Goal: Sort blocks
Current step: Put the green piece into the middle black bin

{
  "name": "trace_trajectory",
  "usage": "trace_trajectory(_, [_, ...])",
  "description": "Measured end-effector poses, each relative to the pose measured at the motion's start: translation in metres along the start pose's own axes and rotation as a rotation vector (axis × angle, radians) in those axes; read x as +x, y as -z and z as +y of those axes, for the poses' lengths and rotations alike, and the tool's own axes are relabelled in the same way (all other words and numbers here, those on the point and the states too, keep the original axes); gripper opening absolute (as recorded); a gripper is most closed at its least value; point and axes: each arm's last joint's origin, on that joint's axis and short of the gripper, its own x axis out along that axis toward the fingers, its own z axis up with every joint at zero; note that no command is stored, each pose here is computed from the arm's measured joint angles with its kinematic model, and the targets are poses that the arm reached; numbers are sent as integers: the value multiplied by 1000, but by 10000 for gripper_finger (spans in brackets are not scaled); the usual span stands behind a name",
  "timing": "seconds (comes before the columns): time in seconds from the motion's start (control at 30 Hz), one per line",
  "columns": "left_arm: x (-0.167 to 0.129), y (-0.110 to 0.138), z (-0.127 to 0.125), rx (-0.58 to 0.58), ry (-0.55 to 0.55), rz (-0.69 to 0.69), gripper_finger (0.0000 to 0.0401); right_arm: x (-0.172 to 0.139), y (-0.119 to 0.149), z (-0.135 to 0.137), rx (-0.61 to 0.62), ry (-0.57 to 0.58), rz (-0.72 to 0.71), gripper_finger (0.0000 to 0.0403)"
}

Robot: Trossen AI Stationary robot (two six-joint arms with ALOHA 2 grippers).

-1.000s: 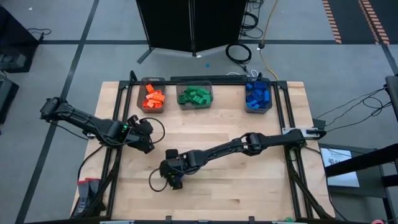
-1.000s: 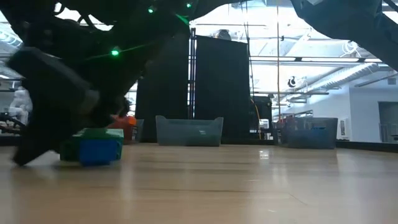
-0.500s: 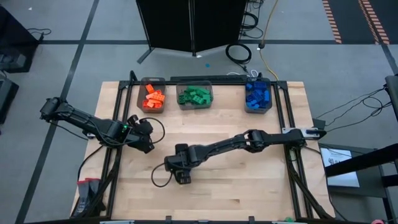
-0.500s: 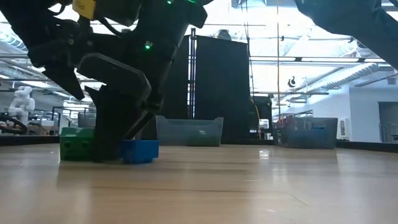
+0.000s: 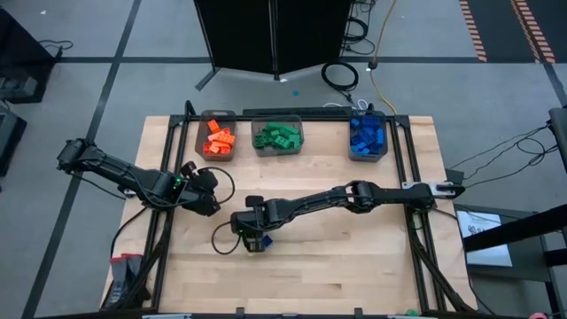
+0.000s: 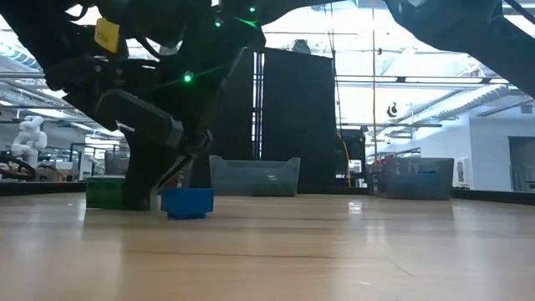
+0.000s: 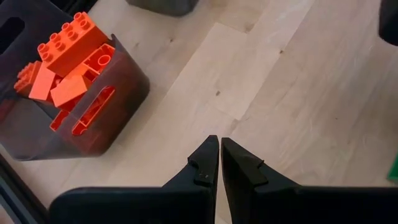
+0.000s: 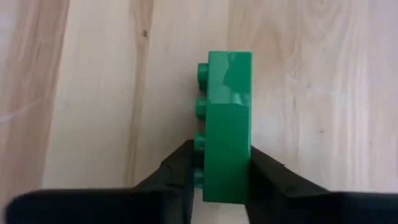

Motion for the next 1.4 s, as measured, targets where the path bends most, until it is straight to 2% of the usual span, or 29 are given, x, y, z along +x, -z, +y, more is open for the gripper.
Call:
trace_trajectory(0.07, [0, 0, 0, 0, -3, -2, 23, 0, 1, 0, 9, -4, 8, 75])
trace_trajectory(0.33, [0, 0, 0, 0, -4, -2, 23, -15, 4, -11, 55, 9, 85, 75])
trace_trajectory(0.4, [0, 0, 0, -4, -4, -2, 23, -29, 2, -17, 62, 31, 101, 75])
trace_trajectory(0.47, [0, 0, 0, -4, -4, -2, 23, -50, 0, -22, 63, 100, 111, 75])
trace_trajectory(0.57, [0, 0, 0, -4, -4, -2, 23, -89, -2, -31, 2, 186, 131, 75])
trace_trajectory(0.67, [0, 0, 0, -4, -4, -2, 23, -124, 1, -46, -39, 226, 177, 75])
trace_trajectory(0.8, [0, 0, 0, -7, -5, -5, 23, -154, 5, -88, -40, 291, 226, 75])
trace_trajectory(1.0, [0, 0, 0, -8, -6, -6, 23, -169, 8, -176, 87, 371, 167, 75])
trace_trajectory(1.2, [0, 0, 0, -8, -8, -7, 23, -157, 17, -256, 288, 329, 21, 75])
trace_trajectory(1.3, [0, 0, 0, -7, -13, -12, 23, -144, 17, -280, 392, 294, -68, 75])
trace_trajectory(1.4, [0, -1, 1, -8, -27, -24, 23, -129, 16, -291, 464, 234, -141, 75])
